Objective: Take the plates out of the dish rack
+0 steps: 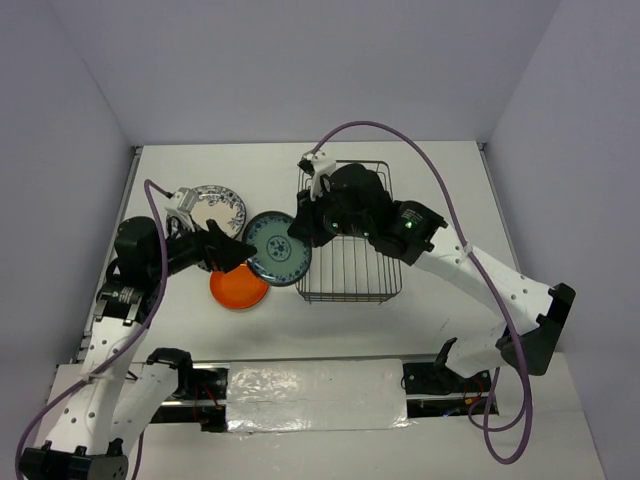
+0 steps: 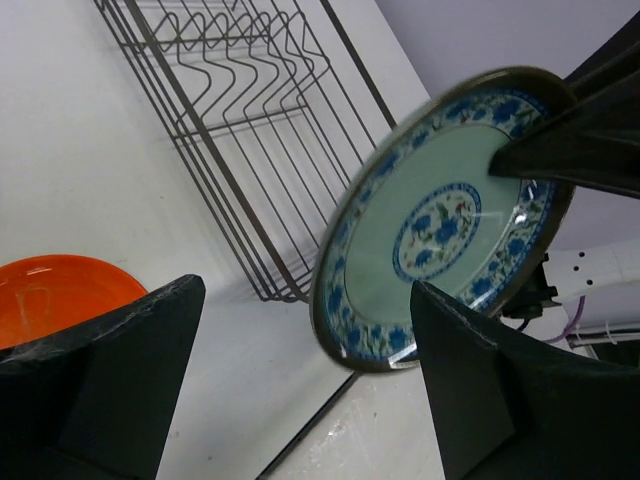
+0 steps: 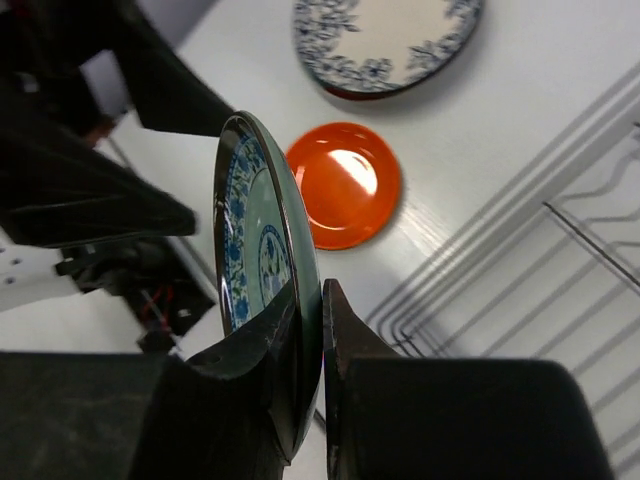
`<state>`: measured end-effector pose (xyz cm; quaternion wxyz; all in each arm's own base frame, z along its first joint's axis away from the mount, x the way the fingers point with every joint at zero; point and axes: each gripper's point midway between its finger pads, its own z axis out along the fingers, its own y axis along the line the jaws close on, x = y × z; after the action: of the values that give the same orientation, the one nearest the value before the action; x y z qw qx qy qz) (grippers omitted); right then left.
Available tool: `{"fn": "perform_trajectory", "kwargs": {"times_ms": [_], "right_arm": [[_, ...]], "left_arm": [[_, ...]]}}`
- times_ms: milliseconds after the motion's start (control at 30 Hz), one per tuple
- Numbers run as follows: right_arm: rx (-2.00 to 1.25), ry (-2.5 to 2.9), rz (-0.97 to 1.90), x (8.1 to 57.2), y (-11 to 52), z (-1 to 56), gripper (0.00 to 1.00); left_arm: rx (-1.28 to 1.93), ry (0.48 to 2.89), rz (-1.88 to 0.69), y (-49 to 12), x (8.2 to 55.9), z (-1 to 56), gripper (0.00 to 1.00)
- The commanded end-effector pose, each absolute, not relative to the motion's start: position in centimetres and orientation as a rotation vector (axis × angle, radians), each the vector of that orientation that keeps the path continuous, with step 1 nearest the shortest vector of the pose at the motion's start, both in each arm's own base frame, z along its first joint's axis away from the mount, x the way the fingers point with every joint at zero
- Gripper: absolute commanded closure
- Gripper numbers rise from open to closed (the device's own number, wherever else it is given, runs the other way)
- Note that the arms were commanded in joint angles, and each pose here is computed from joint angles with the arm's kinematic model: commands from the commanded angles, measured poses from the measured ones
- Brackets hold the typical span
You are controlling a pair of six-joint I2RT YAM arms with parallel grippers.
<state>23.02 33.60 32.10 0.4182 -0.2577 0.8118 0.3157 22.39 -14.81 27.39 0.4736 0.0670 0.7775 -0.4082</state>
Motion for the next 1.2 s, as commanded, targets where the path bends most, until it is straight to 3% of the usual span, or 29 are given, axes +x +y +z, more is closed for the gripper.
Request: {"fn": "perform_trajectory", "kwargs": {"times_ms": [0,67,167,233,300,333,500,633,867,1167], "right_arm": [[-0.702,1.832,1.108,20.7,36.9,37.1,0.93],[-0.717,1.807,1.174,20.2,37.7,37.4,0.93],[-0.710,1.800,1.206,20.1,38.2,37.0,0.92],[-0.692,1.827,1.182,20.7,38.3,36.0,0.88],[-0.661,1.866,1.137,21.4,38.1,34.5,0.73],[-0.640,1.877,1.112,21.7,37.8,34.1,0.54],[-0.356,2.011,0.803,25.2,32.8,29.9,0.34],[-0.269,2.047,0.692,25.2,29.4,27.5,0.33],[-0.291,2.021,0.692,23.0,26.5,26.2,0.33],[-0.296,2.038,0.680,21.3,24.4,23.6,0.33]], "left_arm": [[0.263,1.879,-1.069,-15.9,21.8,27.7,0.04],[0.266,1.891,-1.094,-16.1,21.7,27.1,0.15],[0.296,1.870,-1.139,-16.6,21.2,27.3,0.60],[0.309,1.858,-1.160,-16.8,20.9,27.5,1.00],[0.295,1.864,-1.150,-16.7,20.8,27.6,1.00],[0.260,1.873,-1.108,-16.2,21.3,27.5,1.00],[-0.044,2.042,-0.826,-12.2,23.5,23.5,1.00],[-0.323,2.167,-0.668,-9.4,24.1,18.6,1.00],[-0.659,2.126,-0.532,-6.3,23.5,14.8,1.00],[-0.774,2.179,-0.542,-6.4,23.3,10.4,0.86]]}}
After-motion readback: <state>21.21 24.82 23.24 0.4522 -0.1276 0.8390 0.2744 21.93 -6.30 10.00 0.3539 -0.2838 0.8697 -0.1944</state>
